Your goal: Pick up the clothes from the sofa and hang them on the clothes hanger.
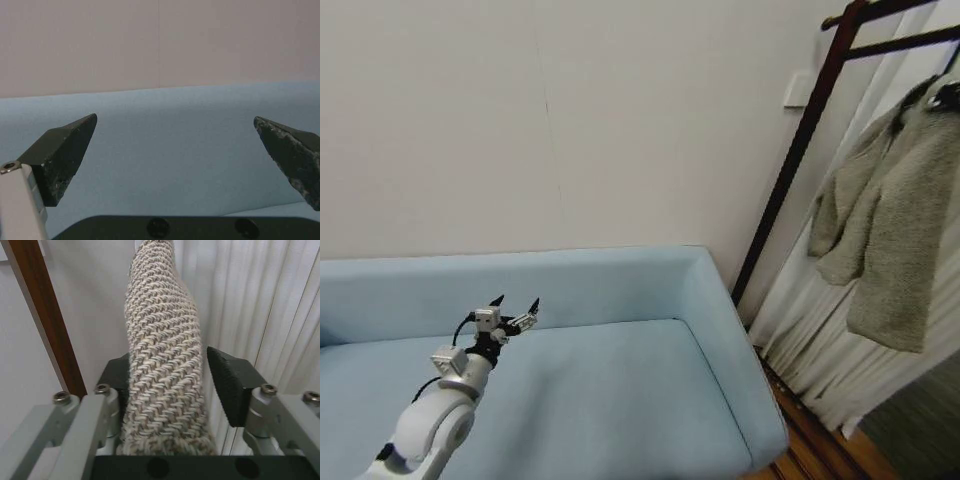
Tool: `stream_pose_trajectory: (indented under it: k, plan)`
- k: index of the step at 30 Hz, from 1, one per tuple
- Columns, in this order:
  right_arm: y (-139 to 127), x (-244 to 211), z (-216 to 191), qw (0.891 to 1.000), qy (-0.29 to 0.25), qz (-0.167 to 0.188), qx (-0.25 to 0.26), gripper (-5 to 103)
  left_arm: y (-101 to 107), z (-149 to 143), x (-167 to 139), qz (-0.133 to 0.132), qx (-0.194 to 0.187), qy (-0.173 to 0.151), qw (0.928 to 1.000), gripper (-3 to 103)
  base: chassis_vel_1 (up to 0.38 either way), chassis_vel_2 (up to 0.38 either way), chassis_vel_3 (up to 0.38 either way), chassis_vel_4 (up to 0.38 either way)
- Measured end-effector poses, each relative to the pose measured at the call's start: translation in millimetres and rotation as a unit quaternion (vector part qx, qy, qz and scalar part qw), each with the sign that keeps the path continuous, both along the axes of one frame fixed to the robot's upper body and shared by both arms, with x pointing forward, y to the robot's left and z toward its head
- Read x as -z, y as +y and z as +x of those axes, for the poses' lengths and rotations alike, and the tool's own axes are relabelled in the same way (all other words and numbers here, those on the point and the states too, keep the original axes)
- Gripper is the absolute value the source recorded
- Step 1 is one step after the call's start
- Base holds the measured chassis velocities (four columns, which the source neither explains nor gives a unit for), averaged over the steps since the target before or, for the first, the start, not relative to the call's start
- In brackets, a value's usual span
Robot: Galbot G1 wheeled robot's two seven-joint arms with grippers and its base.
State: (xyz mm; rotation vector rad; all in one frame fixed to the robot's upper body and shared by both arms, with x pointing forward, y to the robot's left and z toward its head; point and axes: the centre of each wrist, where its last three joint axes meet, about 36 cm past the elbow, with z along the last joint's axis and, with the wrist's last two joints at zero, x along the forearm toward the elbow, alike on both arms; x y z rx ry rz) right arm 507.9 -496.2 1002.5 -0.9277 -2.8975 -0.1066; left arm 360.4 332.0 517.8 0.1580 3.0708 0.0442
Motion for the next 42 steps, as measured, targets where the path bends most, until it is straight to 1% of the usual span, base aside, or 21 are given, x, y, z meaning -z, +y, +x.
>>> stream_pose_trajectory:
  k: [1, 4, 5, 6, 7, 9, 10, 12, 13, 14, 15, 17, 18, 21, 25, 28, 34, 37, 38, 41, 42]
  plan:
    - [0, 0, 0, 1.000, 0.000, 0.000, 0.000, 45, 0, 0, 0, 0.000, 0.000, 0.000, 1.0000, 100, 0.000, 0.000, 0.000, 0.000]
    - [-3, 7, -6, 0.999, -0.006, -0.034, -0.004, 62, 1, 1, 1, 0.001, -0.001, 0.000, 1.0000, 100, 0.000, 0.000, 0.000, 0.000]
    - [-3, 7, -6, 0.999, -0.006, -0.034, -0.004, 62, 1, 1, 1, 0.001, -0.001, 0.000, 1.0000, 100, 0.000, 0.000, 0.000, 0.000]
    - [-7, 11, -9, 0.999, -0.006, -0.050, -0.007, 68, 2, 1, 1, 0.001, -0.002, 0.000, 1.0000, 100, 0.000, 0.000, 0.000, 0.000]
    - [-8, 14, -11, 0.998, -0.006, -0.060, -0.010, 68, 2, 2, 1, 0.002, -0.002, 0.000, 1.0000, 100, 0.000, 0.000, 0.000, 0.000]
    - [-11, 22, -17, 0.997, -0.004, -0.078, -0.020, 79, 2, 3, 0, 0.004, -0.002, -0.002, 1.0000, 100, 0.000, 0.000, 0.000, 0.000]
    - [-12, 24, -19, 0.996, -0.005, -0.080, -0.024, 84, 2, 3, 0, 0.004, -0.002, -0.002, 1.0000, 100, 0.000, 0.000, 0.000, 0.000]
    - [-12, 27, -21, 0.996, -0.006, -0.081, -0.029, 84, 2, 3, 0, 0.004, -0.001, -0.003, 1.0000, 100, 0.000, 0.000, 0.000, 0.000]
    - [-15, 33, -28, 0.996, -0.011, -0.082, -0.035, 94, 1, 4, -1, 0.005, 0.001, -0.003, 1.0000, 100, 0.000, 0.000, 0.000, 0.000]
    - [-16, 39, -33, 0.996, -0.013, -0.086, -0.036, 94, 1, 4, 0, 0.005, 0.002, -0.003, 1.0000, 100, 0.000, 0.000, 0.000, 0.000]
    - [-17, 47, -36, 0.995, -0.012, -0.092, -0.040, 98, 0, 4, 0, 0.005, 0.003, -0.002, 1.0000, 100, 0.000, 0.000, 0.000, 0.000]
    - [-18, 52, -37, 0.995, -0.010, -0.094, -0.041, 99, 0, 4, 0, 0.005, 0.003, -0.002, 1.0000, 100, 0.000, 0.000, 0.000, 0.000]
    - [-19, 63, -42, 0.994, -0.004, -0.102, -0.044, 100, -1, 4, 1, 0.006, 0.003, -0.001, 1.0000, 100, 0.000, 0.000, 0.000, 0.000]
    - [-16, 75, -51, 0.992, 0.003, -0.113, -0.047, 100, -2, 3, 1, 0.005, 0.004, -0.001, 1.0000, 100, 0.000, 0.000, 0.000, 0.000]
    - [-13, 78, -60, 0.991, 0.003, -0.123, -0.049, 100, -3, 2, 1, 0.004, 0.003, -0.001, 1.0000, 100, 0.000, 0.000, 0.000, 0.000]
    - [-5, 83, -88, 0.989, -0.002, -0.136, -0.062, 100, -6, -1, 4, -0.001, 0.001, -0.001, 1.0000, 100, 0.000, 0.000, 0.000, 0.000]
    - [4, 90, -131, 0.984, -0.006, -0.160, -0.082, 100, -10, -9, 9, -0.006, -0.006, -0.002, 1.0000, 100, 0.000, 0.000, 0.000, 0.000]
    - [6, 90, -145, 0.982, -0.009, -0.167, -0.082, 100, -12, -12, 10, -0.009, -0.007, -0.003, 0.9999, 100, 0.000, 0.000, 0.000, 0.000]
    - [4, 87, -156, 0.982, -0.013, -0.174, -0.075, 100, -14, -15, 11, -0.011, -0.008, -0.004, 0.9999, 100, 0.000, 0.000, 0.000, 0.000]
    - [2, 91, -161, 0.982, -0.004, -0.175, -0.075, 100, -16, -17, 10, -0.013, -0.009, -0.007, 0.9998, 100, 0.000, 0.000, 0.000, 0.000]
    - [3, 91, -166, 0.982, -0.001, -0.167, -0.083, 100, -16, -18, 9, -0.014, -0.011, -0.008, 0.9998, 100, 0.000, 0.000, 0.000, 0.000]
